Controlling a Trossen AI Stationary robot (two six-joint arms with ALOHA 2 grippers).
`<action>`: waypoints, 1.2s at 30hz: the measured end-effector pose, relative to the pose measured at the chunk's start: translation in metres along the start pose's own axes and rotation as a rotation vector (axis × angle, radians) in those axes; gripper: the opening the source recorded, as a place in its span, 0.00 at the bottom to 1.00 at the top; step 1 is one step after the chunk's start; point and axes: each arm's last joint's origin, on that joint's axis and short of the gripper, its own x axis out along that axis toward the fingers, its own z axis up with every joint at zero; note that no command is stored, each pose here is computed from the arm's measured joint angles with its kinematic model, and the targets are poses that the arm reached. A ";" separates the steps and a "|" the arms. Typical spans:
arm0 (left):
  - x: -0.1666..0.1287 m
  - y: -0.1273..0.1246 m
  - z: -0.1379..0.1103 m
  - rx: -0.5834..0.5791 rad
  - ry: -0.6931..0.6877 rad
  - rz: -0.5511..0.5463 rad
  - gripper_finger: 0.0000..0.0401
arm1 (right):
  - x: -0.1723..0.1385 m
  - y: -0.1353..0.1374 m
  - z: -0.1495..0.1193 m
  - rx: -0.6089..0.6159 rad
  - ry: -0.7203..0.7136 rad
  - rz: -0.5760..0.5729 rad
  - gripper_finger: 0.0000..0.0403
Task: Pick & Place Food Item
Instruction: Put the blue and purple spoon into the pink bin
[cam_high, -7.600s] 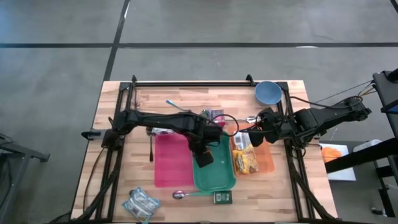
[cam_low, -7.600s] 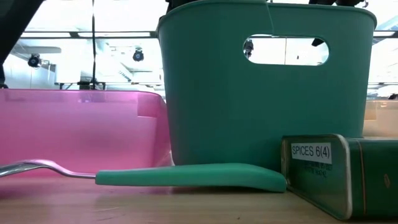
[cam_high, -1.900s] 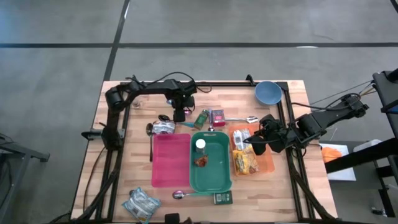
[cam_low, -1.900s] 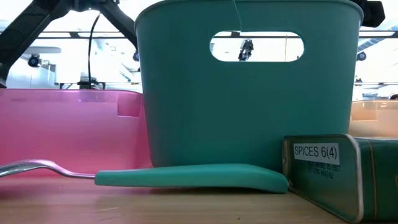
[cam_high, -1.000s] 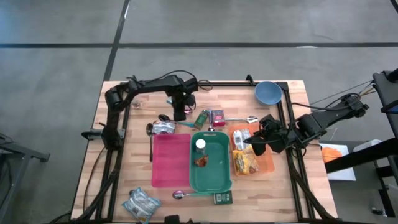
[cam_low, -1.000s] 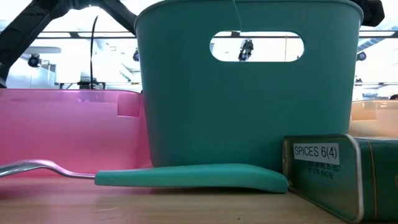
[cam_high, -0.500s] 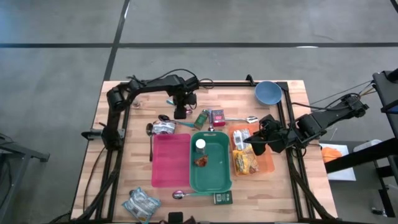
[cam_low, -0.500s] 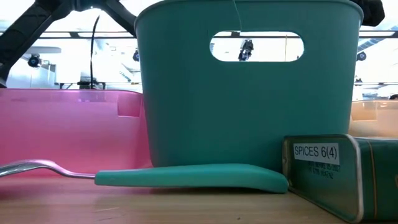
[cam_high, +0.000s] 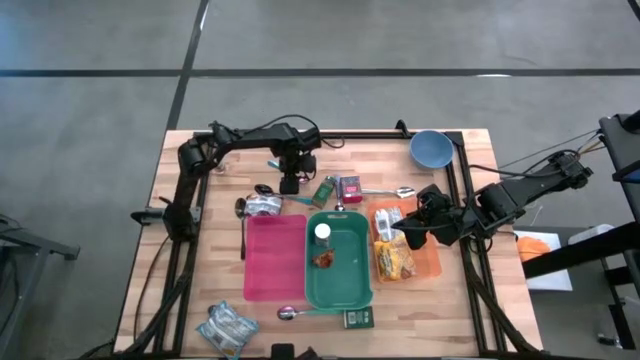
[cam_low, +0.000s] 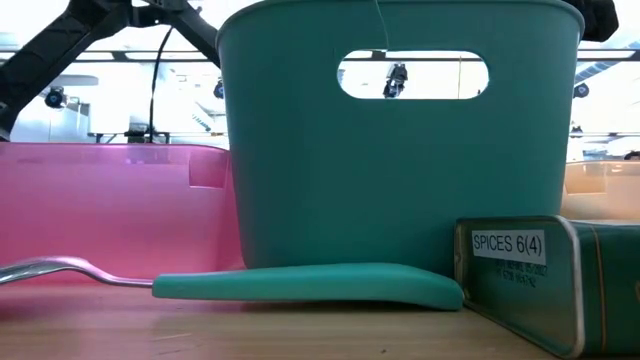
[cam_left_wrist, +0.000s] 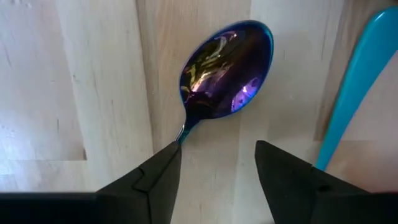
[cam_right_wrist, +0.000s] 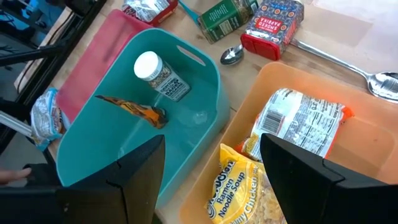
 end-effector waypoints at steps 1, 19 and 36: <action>0.001 0.000 0.000 0.000 -0.001 -0.005 0.51 | 0.000 0.000 0.000 0.000 0.000 0.000 0.64; 0.004 -0.009 0.000 -0.040 0.019 -0.060 0.17 | 0.000 0.000 0.000 -0.003 0.000 0.002 0.64; -0.015 -0.022 0.001 0.124 0.070 0.012 0.50 | -0.002 0.001 -0.003 -0.015 0.010 0.013 0.64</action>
